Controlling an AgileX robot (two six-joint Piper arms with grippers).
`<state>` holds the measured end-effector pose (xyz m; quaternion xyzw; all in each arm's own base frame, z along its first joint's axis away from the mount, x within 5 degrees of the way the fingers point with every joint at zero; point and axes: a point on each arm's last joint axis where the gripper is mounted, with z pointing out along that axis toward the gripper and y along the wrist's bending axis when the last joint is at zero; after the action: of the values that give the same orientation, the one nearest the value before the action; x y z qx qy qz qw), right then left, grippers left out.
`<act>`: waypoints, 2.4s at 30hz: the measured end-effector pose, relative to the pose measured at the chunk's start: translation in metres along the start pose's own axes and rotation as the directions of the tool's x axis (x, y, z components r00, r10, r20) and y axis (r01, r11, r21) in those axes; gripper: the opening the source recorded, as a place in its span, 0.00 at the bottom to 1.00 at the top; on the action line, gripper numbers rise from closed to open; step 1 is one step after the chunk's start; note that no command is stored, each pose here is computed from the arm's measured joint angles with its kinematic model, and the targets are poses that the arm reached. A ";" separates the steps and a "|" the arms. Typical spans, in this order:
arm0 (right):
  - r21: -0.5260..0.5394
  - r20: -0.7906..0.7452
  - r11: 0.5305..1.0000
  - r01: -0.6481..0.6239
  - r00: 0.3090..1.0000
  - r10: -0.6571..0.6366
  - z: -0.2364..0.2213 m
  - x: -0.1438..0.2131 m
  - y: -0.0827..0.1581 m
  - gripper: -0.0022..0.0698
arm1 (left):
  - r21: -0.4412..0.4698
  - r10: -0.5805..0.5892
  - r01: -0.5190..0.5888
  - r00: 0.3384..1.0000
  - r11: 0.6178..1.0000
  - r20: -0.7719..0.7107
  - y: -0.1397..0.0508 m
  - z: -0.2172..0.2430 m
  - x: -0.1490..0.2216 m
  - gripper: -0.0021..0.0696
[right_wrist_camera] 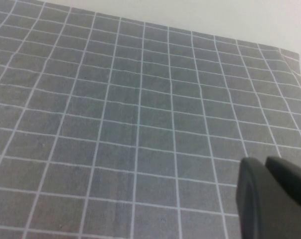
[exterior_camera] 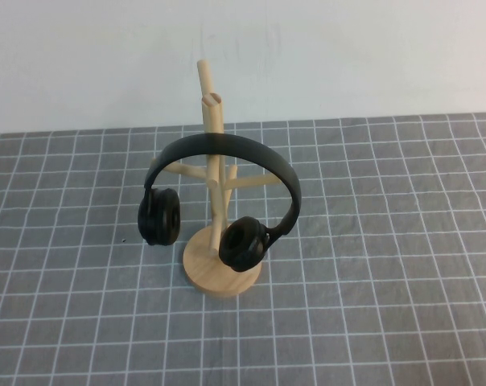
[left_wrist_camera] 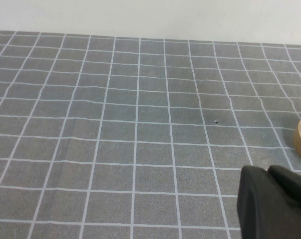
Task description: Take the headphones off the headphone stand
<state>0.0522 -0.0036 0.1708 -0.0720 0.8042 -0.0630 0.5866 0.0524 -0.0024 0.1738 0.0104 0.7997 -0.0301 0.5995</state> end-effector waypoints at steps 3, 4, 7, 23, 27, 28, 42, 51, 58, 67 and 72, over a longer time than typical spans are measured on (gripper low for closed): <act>-0.001 -0.002 1.000 -0.013 1.000 0.013 0.000 0.000 0.000 0.02 | 0.000 0.000 0.000 1.000 1.000 0.000 0.000 0.000 0.000 0.02; -0.002 -0.002 1.000 -0.022 1.000 0.022 0.000 0.000 0.000 0.02 | 0.000 0.000 0.000 1.000 1.000 0.000 0.000 0.000 0.000 0.02; -0.002 -0.002 1.000 -0.030 1.000 0.030 0.000 0.000 0.000 0.02 | 0.000 0.000 0.000 1.000 1.000 0.000 0.000 0.000 0.000 0.02; -0.002 -0.003 0.999 -0.039 0.999 0.039 0.000 0.000 0.000 0.02 | 0.000 0.000 0.000 1.000 1.000 0.000 0.000 0.000 0.000 0.02; 0.021 -0.004 1.000 0.020 1.000 -0.020 0.000 0.000 -0.002 0.02 | 0.000 0.000 0.000 1.000 1.000 0.000 0.000 0.000 0.000 0.02; 0.028 -0.006 0.999 0.038 0.999 -0.038 0.000 0.000 -0.003 0.02 | 0.000 0.000 0.000 1.000 1.000 0.000 0.000 0.000 0.000 0.02; 0.055 -0.011 0.993 0.103 0.995 -0.103 0.000 0.000 -0.005 0.02 | 0.000 0.000 0.000 1.000 1.000 0.000 0.000 0.000 0.000 0.02; 0.075 -0.011 0.985 0.153 0.988 -0.152 0.000 0.000 -0.007 0.02 | 0.004 0.000 0.000 0.999 1.000 0.034 0.000 0.000 -0.003 0.02; 0.070 0.087 0.986 0.153 0.983 -0.159 -0.001 -0.009 -0.005 0.02 | 0.019 -0.002 -0.002 0.985 1.000 0.174 -0.002 -0.001 -0.015 0.02; 0.073 0.096 0.984 0.160 0.981 -0.167 -0.001 -0.010 -0.005 0.02 | -0.006 0.061 -0.061 0.986 0.998 0.153 0.000 -0.001 -0.013 0.02; 0.055 0.142 0.997 0.059 0.988 -0.066 -0.001 -0.012 -0.004 0.02 | -0.034 0.135 -0.131 0.980 0.991 0.146 0.001 -0.001 -0.013 0.02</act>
<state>0.0555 -0.0052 0.1833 -0.0866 0.7553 -0.0963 0.6425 0.0554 -0.0008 0.1862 0.0545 0.7510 0.0189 0.6577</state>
